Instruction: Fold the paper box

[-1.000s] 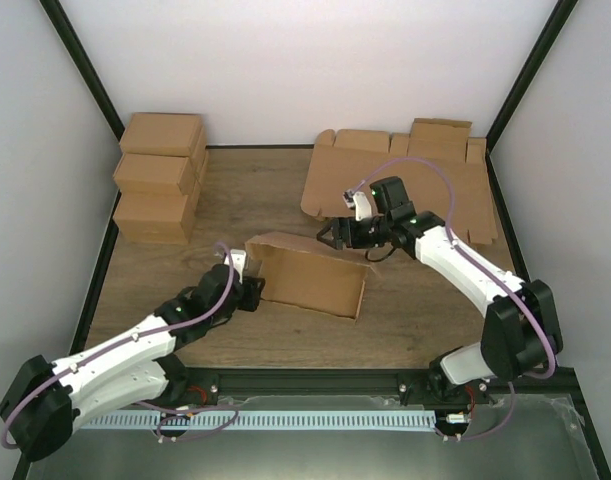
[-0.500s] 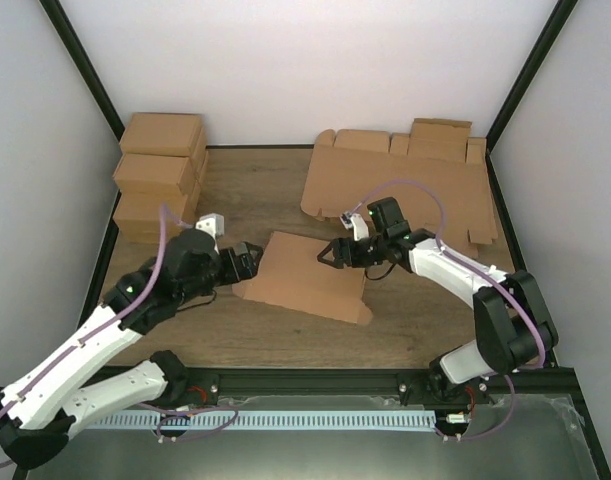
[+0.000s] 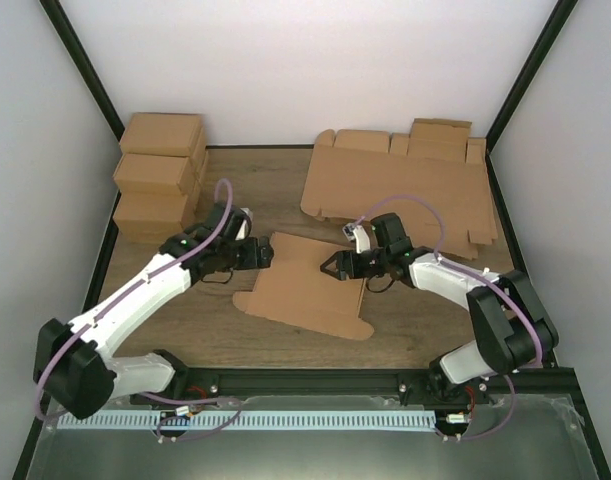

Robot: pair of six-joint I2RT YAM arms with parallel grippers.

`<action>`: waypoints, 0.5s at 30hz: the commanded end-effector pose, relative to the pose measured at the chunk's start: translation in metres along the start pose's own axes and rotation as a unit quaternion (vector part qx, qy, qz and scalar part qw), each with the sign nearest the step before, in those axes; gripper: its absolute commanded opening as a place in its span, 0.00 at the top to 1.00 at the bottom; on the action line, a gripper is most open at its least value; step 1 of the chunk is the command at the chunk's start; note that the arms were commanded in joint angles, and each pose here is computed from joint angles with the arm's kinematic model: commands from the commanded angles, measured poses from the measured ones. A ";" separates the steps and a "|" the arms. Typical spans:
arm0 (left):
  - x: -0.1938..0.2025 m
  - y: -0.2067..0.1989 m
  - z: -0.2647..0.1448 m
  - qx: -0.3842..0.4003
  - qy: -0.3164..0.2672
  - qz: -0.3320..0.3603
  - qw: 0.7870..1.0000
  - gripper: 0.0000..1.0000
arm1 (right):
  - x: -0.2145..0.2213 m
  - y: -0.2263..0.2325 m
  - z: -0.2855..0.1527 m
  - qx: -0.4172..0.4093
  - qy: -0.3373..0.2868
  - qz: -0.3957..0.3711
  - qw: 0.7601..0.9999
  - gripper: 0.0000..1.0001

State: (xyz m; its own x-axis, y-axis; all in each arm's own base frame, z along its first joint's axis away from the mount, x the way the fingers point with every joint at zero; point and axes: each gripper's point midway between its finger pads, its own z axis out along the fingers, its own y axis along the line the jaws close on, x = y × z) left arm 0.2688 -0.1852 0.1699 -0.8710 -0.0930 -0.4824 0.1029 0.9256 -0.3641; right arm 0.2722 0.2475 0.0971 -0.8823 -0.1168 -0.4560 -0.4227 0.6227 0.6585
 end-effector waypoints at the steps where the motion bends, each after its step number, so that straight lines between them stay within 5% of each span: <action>1: 0.002 0.002 0.026 0.008 0.016 0.041 0.999 0.11 | 0.042 -0.032 0.005 0.051 0.044 0.047 0.997 0.30; 9: 0.020 0.012 0.064 0.003 0.055 0.048 0.997 0.11 | -0.009 0.016 -0.039 0.042 -0.027 -0.003 0.999 0.23; 15: 0.027 0.016 0.072 0.002 0.064 0.051 0.997 0.12 | -0.005 0.023 -0.066 0.067 -0.057 0.005 0.996 0.17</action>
State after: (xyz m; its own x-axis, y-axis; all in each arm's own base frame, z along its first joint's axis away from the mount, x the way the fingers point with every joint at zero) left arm 0.2784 -0.1963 0.0934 -0.9217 0.0378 -0.3861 0.1667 0.9373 -0.3061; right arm 0.2565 0.2253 0.1388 -0.8590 -0.0680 -0.5074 -0.4139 0.6755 0.6102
